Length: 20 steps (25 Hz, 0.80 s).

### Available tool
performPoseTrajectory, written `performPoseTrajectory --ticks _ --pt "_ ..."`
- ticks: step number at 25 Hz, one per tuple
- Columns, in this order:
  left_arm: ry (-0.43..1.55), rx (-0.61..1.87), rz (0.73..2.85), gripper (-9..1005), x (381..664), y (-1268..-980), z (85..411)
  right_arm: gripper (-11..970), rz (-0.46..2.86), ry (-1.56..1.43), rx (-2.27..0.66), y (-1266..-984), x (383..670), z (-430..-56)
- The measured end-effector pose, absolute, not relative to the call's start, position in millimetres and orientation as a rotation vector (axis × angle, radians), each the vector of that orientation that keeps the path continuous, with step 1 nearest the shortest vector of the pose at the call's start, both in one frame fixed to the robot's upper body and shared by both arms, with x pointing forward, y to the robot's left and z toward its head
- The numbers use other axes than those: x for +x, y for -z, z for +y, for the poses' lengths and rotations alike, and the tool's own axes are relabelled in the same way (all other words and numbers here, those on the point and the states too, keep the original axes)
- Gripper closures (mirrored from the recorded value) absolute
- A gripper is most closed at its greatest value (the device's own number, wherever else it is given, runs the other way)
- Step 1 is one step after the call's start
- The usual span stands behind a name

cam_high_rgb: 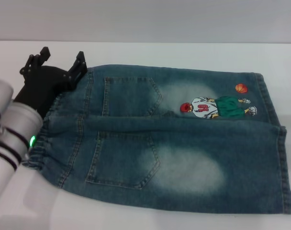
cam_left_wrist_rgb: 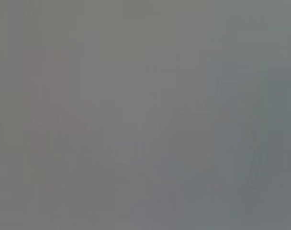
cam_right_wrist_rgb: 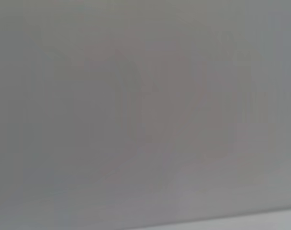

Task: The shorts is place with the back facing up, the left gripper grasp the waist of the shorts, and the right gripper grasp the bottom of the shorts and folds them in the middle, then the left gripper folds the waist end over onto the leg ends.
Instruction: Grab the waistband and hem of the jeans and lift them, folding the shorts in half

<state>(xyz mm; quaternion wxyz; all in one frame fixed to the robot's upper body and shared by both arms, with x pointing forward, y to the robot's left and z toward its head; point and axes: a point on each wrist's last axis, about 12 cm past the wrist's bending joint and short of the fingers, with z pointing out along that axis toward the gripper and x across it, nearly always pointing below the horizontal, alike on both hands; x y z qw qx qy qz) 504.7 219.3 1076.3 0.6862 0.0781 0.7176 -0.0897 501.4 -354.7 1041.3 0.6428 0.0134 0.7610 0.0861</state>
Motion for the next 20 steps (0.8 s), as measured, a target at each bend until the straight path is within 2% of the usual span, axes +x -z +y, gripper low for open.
performPoseTrajectory --ticks 6,8,16,20 --pt "0.215 0.189 1.737 184 517.3 -1106.6 221.4 247 1.756 -0.238 0.079 -1099.6 510.2 -360.1" --pt "0.230 0.203 1.809 185 521.7 -1125.5 225.8 248 1.775 -0.278 0.108 -1108.9 511.5 -363.9" --pt "0.248 0.214 1.906 187 523.1 -1143.9 235.0 250 1.993 -0.392 0.119 -1138.7 528.4 -362.5" --pt "0.262 0.214 2.012 188 523.1 -1153.1 243.8 251 2.085 -0.439 0.128 -1148.4 525.7 -367.0"
